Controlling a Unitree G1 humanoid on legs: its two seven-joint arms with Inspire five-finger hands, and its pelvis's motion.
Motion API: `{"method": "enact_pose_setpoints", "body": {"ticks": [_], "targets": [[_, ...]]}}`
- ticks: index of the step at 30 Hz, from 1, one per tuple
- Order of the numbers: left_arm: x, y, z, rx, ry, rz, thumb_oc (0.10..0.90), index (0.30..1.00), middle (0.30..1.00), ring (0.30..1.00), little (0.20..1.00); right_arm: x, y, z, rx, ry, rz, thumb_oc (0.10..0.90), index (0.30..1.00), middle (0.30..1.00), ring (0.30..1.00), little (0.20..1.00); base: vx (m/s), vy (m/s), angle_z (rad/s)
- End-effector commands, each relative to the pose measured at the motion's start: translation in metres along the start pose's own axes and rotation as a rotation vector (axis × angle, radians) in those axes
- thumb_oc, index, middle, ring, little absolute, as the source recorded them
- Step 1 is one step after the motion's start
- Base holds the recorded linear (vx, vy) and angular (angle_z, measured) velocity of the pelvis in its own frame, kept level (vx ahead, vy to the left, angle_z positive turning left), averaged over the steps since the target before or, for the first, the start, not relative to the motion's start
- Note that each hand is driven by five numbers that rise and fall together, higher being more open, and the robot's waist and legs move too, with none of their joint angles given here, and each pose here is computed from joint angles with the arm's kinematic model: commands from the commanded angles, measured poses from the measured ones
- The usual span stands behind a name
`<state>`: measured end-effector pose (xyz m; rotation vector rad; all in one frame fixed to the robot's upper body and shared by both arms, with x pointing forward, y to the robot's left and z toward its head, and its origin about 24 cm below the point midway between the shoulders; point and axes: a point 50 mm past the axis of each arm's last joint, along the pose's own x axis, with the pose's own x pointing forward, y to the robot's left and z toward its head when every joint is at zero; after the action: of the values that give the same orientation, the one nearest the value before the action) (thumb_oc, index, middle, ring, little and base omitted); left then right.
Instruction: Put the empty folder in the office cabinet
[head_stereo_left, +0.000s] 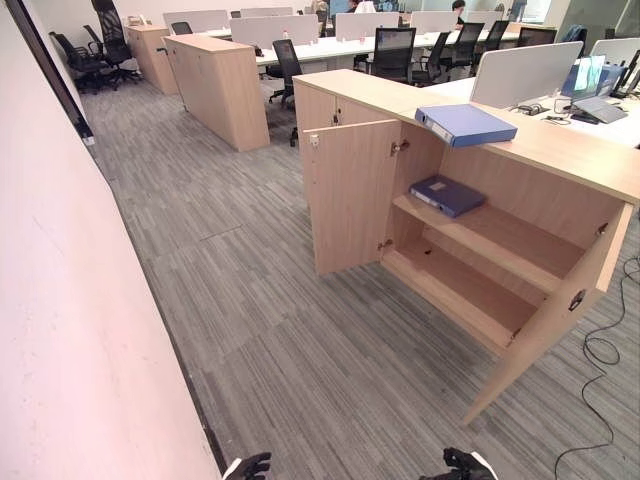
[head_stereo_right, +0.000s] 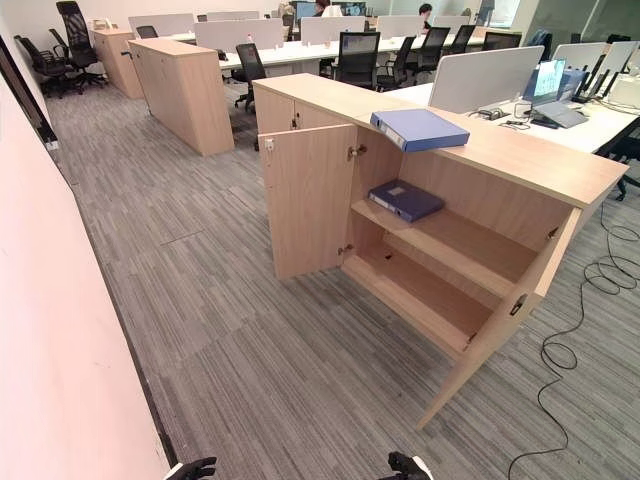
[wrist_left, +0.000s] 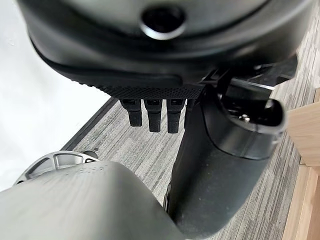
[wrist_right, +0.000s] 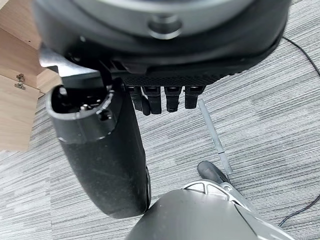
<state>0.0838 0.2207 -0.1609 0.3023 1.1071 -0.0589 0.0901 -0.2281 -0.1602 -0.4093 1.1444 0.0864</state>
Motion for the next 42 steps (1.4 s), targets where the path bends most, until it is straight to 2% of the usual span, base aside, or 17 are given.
{"method": "enact_pose_setpoints", "body": {"ticks": [1,42], "targets": [[0.003,0.0133,0.018,0.037,-0.076,0.019,0.8,0.9,0.9,0.9,0.9,-0.0042,-0.0071,-0.0244,-0.079,0.106,0.002,0.8,0.9,0.9,0.9,0.9,0.0,0.0,0.0],[0.0047,0.0129,0.0245,0.024,-0.087,0.024,0.8,0.9,0.9,0.9,0.9,-0.0041,-0.0045,-0.0248,-0.058,0.116,0.005,0.8,0.9,0.9,0.9,0.9,0.01,-0.014,0.01]]}}
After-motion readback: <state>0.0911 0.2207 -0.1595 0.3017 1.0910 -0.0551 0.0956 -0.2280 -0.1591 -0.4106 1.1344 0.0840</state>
